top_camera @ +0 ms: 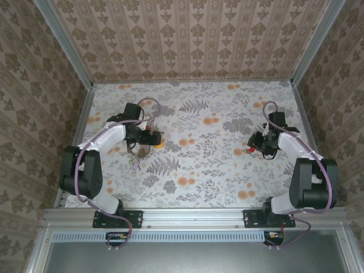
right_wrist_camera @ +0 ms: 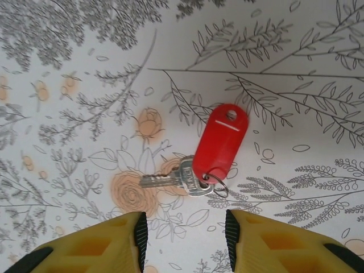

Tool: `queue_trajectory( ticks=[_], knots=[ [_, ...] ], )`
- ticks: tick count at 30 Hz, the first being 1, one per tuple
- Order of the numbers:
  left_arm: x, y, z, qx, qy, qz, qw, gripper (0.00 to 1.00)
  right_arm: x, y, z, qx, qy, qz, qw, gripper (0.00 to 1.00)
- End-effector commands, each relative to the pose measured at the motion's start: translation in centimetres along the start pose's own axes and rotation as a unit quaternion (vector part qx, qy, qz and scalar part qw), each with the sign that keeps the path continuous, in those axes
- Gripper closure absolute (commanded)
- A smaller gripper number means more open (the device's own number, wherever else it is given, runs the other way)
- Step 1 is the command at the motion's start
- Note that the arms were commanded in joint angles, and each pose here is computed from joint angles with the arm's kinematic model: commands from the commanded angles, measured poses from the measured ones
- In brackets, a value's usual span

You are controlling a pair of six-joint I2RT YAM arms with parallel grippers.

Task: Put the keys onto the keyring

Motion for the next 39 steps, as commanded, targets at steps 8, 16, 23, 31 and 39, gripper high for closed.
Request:
queue_trajectory(
  ticks=[8, 16, 23, 31, 39],
  knots=[
    [2.2, -0.9, 2.1, -0.098, 0.048, 0.050, 0.993, 0.01, -1.4, -0.3, 2.5, -0.047, -0.018, -0.024, 0.998, 0.57],
    [4.8, -2.1, 2.4, -0.115, 0.044, 0.077, 0.989, 0.06, -1.9, -0.5, 3.4, -0.040, -0.034, -0.046, 0.998, 0.57],
    [5.6, 0.2, -0.4, -0.137, 0.123, 0.110, 0.977, 0.10, -3.3, -0.2, 5.0, -0.051, -0.072, -0.059, 0.994, 0.57],
    [7.7, 4.7, -6.5, -0.141, 0.194, 0.151, 0.959, 0.13, -3.4, 2.9, 10.3, -0.140, -0.149, -0.044, 0.978, 0.58],
    [6.6, 7.0, -8.1, -0.098, 0.172, 0.151, 0.968, 0.14, -3.8, 3.5, 13.5, -0.281, -0.175, -0.096, 0.939, 0.59]
  ],
)
Point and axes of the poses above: each hand's point on the last joint's axis, 136 mm out from that joint toward the fingers, its own x axis out along the fingers, its own z axis along the line the jaws close on, y = z × x, the point moved 9 cm from there along -x, back along the fingers, and after that the axes turned 10 degrees about -x, right-handed, at the moved point
